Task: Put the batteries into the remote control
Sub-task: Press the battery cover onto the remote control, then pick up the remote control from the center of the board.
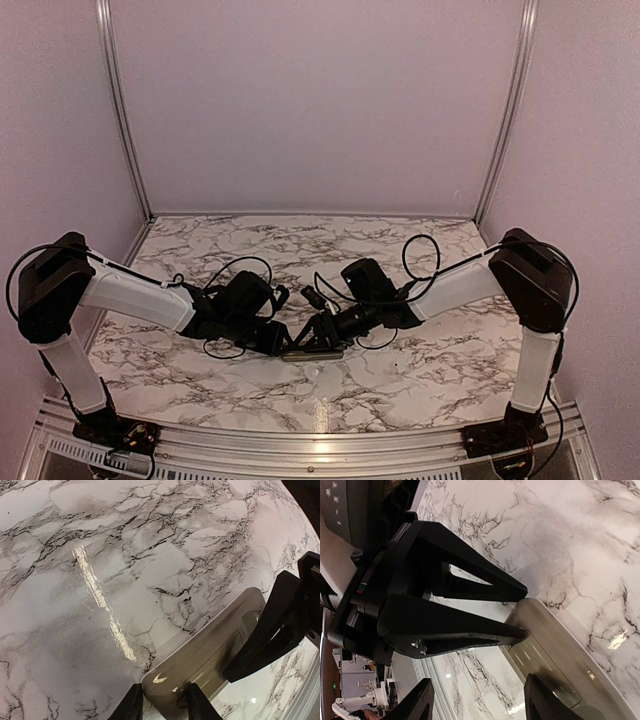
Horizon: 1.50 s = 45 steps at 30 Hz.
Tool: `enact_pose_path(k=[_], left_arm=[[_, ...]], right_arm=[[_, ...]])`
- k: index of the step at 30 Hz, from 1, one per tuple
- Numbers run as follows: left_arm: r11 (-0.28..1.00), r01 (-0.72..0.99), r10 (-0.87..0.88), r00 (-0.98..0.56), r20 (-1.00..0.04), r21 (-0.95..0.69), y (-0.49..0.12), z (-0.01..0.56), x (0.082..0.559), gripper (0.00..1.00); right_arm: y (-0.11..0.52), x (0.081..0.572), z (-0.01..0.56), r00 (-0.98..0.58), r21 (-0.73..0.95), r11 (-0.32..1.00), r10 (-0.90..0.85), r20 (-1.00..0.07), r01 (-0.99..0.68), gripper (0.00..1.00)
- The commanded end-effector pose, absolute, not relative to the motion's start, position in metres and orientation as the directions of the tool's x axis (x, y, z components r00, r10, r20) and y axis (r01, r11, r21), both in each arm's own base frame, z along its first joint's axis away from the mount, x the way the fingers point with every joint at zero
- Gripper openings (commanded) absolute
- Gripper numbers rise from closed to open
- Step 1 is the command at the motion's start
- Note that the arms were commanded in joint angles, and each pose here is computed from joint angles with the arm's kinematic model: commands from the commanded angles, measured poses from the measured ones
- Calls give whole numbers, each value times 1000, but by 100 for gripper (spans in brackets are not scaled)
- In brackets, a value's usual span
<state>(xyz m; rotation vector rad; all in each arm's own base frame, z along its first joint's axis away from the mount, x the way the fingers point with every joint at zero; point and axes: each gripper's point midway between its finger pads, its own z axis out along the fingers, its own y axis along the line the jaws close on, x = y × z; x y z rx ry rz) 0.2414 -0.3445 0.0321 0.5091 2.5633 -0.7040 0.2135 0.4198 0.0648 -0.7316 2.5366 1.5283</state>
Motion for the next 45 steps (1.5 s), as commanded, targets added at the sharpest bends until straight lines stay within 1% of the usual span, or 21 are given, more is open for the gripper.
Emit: enact_pose_path(k=[1,6,10,17,19,20,21,22,23,27,28,31,32,34,36,40,42,44,45], left_arm=[[848,425,272,-861,-429,-315,-324,10,233,30],[854,420,275,-865,-420,-307,-320,8,231,26],[853,421,275,-865,-421,-309,-319,9,230,26],[826,457,276,-838,-472,-329,-328,27,237,41],[815,477,274,-817,-507,-328,-330,41,243,47],[804,496,278,-801,-530,-327,-331,49,246,51],[792,514,281,-785,-552,-328,-333,58,248,56],[784,532,283,-764,-580,-319,-333,68,251,65],[776,549,284,-744,-605,-310,-333,77,254,69],[757,590,270,-674,-687,-281,-327,111,265,94],[752,602,263,-650,-713,-271,-325,123,268,98],[745,627,247,-579,-777,-230,-319,150,273,99],[745,633,238,-549,-801,-212,-316,160,274,99],[761,625,212,-492,-845,-173,-308,180,279,99],[780,607,172,-442,-881,-152,-300,199,283,99],[731,675,131,-282,-950,-100,-296,228,273,99],[723,685,128,-263,-956,-91,-294,232,270,99],[679,732,217,-258,-942,-44,-302,228,265,99],[623,782,289,-247,-925,-14,-311,220,259,99]], right_arm=[[402,219,28,-914,779,497,-327,-241,-383,60],[399,220,26,-916,777,502,-325,-237,-379,60],[400,220,27,-914,780,497,-327,-239,-381,60],[406,221,44,-901,794,446,-331,-282,-413,60],[410,221,58,-889,803,405,-329,-318,-437,61],[412,222,67,-883,804,387,-324,-341,-452,61],[414,224,77,-872,801,365,-321,-370,-474,61],[415,225,89,-858,795,343,-319,-403,-501,62],[416,227,96,-847,786,333,-317,-426,-521,63],[416,235,129,-792,730,313,-306,-528,-608,66],[414,237,139,-778,716,308,-298,-554,-627,67],[404,243,161,-735,670,303,-266,-623,-677,71],[401,244,170,-714,650,297,-254,-653,-700,74],[394,246,188,-667,604,289,-235,-707,-743,84],[387,247,202,-617,546,306,-226,-754,-780,90],[368,251,222,-523,433,365,-197,-829,-824,94],[357,255,229,-483,379,414,-179,-857,-828,95],[343,260,233,-452,334,475,-157,-878,-814,97],[335,264,234,-444,318,509,-145,-884,-800,98]])
